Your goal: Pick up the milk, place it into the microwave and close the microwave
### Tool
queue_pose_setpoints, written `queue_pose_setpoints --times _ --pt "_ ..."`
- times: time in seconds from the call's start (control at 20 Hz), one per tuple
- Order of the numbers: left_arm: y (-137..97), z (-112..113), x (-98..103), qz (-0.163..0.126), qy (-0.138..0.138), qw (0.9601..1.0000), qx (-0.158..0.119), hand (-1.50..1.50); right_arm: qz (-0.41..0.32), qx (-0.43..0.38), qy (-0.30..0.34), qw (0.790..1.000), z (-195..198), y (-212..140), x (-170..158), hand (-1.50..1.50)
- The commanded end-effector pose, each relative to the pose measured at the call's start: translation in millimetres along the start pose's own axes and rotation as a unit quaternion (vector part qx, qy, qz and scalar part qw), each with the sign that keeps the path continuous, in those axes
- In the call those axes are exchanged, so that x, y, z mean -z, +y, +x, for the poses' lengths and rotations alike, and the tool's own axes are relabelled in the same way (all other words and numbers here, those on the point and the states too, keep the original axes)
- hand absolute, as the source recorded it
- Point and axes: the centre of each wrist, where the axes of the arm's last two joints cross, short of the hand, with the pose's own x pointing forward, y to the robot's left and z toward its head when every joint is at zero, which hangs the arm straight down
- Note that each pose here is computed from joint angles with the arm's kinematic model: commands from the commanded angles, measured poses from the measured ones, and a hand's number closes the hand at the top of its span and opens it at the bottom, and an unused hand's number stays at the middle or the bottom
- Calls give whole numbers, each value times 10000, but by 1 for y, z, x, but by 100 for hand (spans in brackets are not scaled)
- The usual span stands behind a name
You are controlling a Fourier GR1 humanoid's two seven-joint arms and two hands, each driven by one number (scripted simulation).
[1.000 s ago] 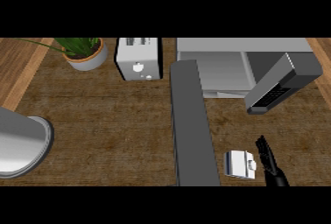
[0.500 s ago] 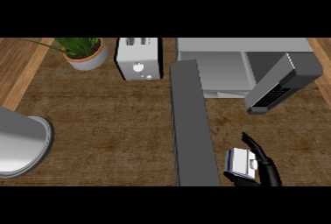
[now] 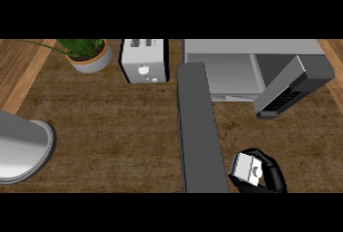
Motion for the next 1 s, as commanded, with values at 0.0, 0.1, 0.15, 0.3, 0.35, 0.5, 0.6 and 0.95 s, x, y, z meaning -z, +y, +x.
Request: queue_pose_setpoints --times 0.0,0.1,0.15,0.3,0.35,0.5,0.6,0.95 --pt "-2 8 2 64 -45 10000 10 -150 53 195 -599 9980 -1 22 -4 150" --pt "-15 18 7 9 -25 10000 -56 -150 -214 144 -576 9980 -1 -30 33 150" --pt "-6 12 3 25 19 10000 -63 -150 -240 109 -515 9983 -5 -19 35 150" --pt "-10 6 2 -96 -14 9999 -86 -150 -428 186 -505 9976 3 -37 78 150" --pt "-3 -4 10 18 -107 9999 -59 -150 -333 146 -487 9981 6 -45 89 150" --pt "-2 2 9 9 -40 10000 -50 -150 -99 578 -703 9958 4 -28 84 150" --pt "3 2 -7 -40 25 9999 -100 -150 118 710 -676 9951 14 -39 93 150" --pt "7 11 2 160 9 9999 -16 -150 301 531 -906 9940 40 0 108 150"
